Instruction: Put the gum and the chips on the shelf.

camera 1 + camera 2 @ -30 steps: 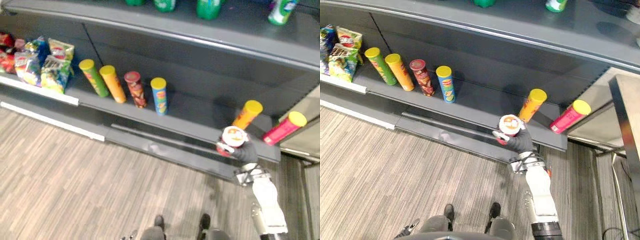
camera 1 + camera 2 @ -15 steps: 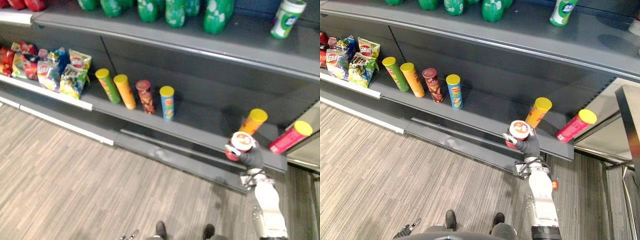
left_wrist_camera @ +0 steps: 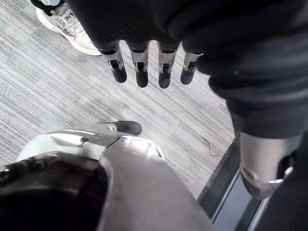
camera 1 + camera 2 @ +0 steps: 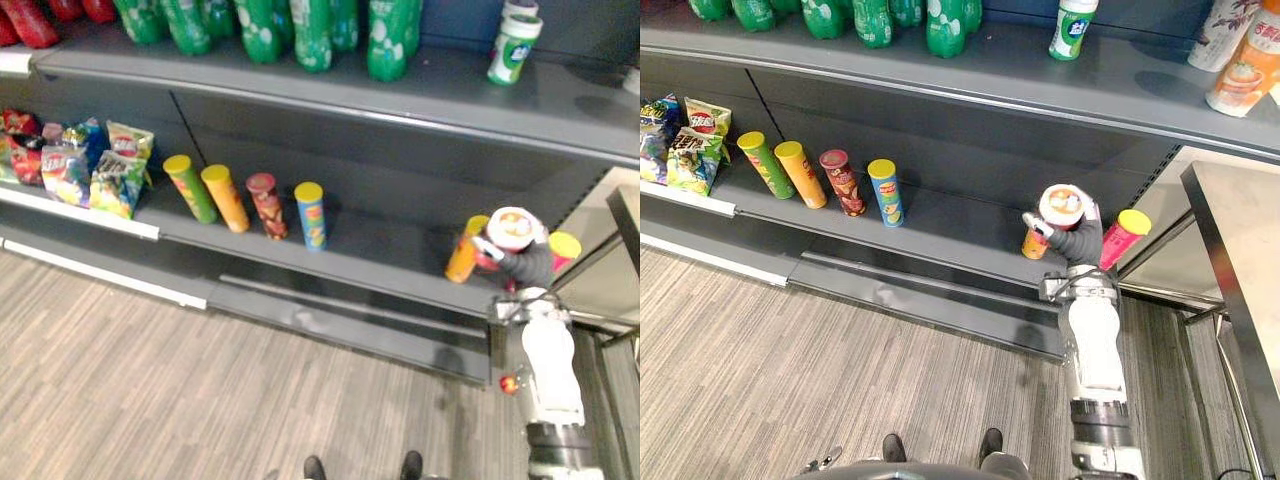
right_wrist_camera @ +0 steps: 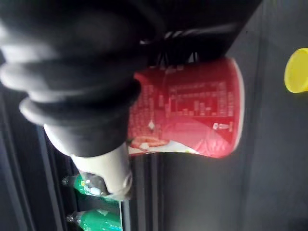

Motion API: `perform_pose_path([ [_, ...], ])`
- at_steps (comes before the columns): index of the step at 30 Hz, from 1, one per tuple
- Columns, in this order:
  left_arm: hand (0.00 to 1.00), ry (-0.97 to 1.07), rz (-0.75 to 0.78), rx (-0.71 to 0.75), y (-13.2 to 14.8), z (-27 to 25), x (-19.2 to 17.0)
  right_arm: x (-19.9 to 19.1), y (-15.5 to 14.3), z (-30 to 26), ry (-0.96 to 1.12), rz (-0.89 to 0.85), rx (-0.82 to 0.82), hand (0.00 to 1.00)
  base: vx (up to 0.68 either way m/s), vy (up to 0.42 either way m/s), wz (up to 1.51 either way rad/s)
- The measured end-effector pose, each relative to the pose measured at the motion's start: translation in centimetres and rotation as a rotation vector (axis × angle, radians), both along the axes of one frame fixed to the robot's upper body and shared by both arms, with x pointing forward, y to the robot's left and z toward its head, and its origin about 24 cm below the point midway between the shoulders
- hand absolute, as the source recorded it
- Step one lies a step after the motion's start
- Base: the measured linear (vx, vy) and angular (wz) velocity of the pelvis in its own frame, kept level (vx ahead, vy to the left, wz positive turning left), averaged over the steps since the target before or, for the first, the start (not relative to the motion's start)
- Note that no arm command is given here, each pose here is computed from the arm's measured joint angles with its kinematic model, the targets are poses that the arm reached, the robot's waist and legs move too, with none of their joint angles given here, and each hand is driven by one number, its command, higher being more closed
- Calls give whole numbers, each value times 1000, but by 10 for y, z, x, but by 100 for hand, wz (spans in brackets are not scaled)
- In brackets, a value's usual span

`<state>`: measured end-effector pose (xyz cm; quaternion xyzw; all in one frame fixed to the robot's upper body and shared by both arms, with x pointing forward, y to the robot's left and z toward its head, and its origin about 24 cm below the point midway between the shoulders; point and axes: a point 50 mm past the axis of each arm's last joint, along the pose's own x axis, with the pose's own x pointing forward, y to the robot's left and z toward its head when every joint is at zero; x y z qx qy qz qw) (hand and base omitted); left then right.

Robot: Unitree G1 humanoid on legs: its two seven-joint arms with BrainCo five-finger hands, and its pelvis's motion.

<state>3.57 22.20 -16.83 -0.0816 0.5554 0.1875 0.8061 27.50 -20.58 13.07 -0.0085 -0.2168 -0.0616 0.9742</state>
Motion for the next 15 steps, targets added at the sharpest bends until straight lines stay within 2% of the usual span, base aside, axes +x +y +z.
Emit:
perform_pose_path([
  [15,0,26,-6,-4,0,-1,-4,20,-5,65,-202,-6,5,100,-21,-11,-5],
])
